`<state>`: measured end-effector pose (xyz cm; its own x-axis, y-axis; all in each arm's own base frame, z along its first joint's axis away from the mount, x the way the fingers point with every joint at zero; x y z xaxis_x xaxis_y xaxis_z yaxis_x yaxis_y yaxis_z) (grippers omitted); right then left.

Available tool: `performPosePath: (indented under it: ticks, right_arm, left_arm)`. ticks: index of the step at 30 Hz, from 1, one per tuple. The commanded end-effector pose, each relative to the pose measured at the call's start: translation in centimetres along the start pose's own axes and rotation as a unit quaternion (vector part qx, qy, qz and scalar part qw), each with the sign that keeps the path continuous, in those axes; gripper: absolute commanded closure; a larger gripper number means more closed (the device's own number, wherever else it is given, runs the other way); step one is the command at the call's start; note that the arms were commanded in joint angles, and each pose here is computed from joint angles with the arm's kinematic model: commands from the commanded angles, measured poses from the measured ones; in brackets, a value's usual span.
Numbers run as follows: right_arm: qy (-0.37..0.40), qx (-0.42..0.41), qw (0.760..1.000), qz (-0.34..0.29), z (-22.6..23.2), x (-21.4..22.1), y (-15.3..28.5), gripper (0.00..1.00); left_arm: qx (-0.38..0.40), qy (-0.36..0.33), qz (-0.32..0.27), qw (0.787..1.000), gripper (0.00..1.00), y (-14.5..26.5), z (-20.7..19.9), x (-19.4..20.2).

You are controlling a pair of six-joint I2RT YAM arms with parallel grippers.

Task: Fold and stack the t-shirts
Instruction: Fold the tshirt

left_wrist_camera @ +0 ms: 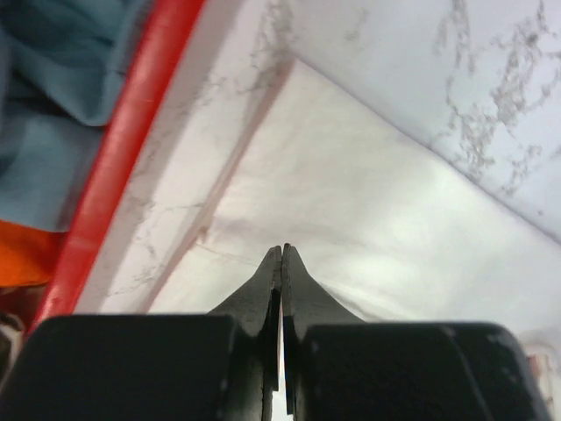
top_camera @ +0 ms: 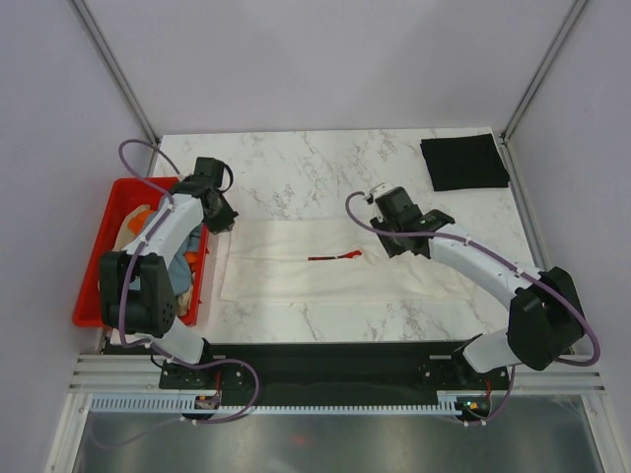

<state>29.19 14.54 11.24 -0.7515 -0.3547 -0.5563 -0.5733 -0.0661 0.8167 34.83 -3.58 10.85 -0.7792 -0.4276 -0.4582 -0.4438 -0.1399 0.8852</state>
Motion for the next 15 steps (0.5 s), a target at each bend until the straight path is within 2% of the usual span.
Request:
performPosePath:
  ticks: [1, 3, 8, 15]
  right_arm:
    - [-0.117, -0.008, 0.993, -0.008, -2.6, -1.6, 0.2, 0.55]
    - [-0.166, 0.011, 0.986, -0.006, -4.9, -1.6, -0.3, 0.55]
    - [-0.233, 0.047, 0.971, 0.027, -9.0, 0.1, -2.7, 0.55]
    - [-0.297, 0.083, 0.949, 0.072, -13.5, 3.5, -6.0, 0.54]
  left_arm:
    - [0.096, -0.074, 0.027, 0.992, 0.98, -0.1, -3.8, 0.6]
    - [0.112, -0.088, 0.04, 0.989, 0.98, -0.6, -4.8, 1.1]
    - [0.086, -0.103, 0.064, 0.989, 0.98, -4.0, -5.1, 1.7]
    - [0.006, -0.111, 0.069, 0.991, 0.98, -7.9, -3.2, 1.6]
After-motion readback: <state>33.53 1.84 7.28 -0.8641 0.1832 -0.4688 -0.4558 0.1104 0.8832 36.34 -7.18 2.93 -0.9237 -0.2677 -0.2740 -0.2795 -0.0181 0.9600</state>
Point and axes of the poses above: each gripper's point midway between its finger pads, its own y axis back along the fingers, its own z axis along the line the jaws close on, x = y × z, the point moved 1 cm from there along y, back along the fingers, and after that the axes turned 9 degrees about -y, right-handed, at the moved point
